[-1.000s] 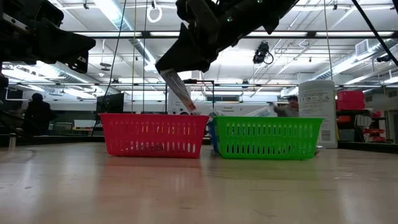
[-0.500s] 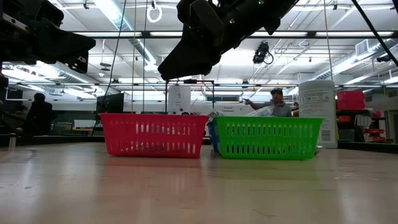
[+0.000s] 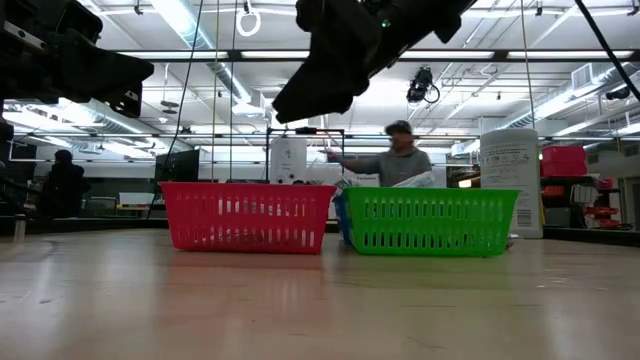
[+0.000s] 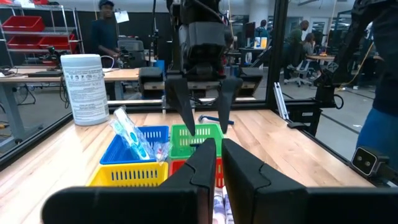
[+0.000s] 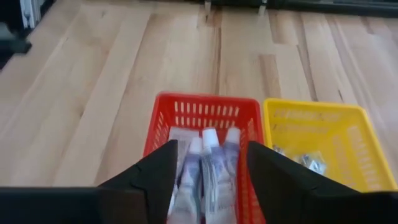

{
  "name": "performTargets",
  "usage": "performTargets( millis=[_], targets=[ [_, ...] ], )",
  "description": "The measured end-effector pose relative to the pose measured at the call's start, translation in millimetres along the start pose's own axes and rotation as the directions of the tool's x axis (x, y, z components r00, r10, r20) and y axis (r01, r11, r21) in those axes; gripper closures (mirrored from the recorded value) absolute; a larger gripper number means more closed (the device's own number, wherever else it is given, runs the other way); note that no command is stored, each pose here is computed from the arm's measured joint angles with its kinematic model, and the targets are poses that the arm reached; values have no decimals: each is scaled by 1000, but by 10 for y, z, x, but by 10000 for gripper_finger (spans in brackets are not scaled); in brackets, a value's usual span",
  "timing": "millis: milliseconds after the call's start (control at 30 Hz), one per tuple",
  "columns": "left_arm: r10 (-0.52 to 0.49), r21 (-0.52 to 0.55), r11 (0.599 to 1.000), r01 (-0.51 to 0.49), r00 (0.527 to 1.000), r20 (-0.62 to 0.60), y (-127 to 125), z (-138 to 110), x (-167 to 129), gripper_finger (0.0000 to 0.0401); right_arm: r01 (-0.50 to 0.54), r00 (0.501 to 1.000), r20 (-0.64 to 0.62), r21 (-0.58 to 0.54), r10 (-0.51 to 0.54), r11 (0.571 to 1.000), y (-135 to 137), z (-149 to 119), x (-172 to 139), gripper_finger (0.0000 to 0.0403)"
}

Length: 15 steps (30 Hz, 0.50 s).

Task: Pick & Place Travel size toiletries
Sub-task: Put the shaver into the green bin

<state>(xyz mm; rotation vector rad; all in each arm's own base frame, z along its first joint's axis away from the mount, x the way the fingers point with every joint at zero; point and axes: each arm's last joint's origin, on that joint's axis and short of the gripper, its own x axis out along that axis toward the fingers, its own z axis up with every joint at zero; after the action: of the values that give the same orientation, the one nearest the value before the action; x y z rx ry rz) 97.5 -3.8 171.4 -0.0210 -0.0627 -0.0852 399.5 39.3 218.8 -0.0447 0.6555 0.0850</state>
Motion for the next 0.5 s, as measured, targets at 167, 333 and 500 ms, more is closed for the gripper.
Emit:
performTargets(
  millis=[167, 333, 500],
  targets=[
    [0, 0, 1000, 0, 1000, -1, 0, -1, 0, 369, 0, 1000, -22, -15, 0, 1000, -1, 39, -159, 230],
    [0, 0, 1000, 0, 1000, -1, 0, -1, 0, 369, -8, 999, -34, -22, 8, 1000, 38, 65, -268, 268],
    [0, 0, 1000, 0, 1000, -1, 0, -1, 0, 369, -18, 999, -38, -29, 17, 999, 79, 91, -366, 301]
  ],
)
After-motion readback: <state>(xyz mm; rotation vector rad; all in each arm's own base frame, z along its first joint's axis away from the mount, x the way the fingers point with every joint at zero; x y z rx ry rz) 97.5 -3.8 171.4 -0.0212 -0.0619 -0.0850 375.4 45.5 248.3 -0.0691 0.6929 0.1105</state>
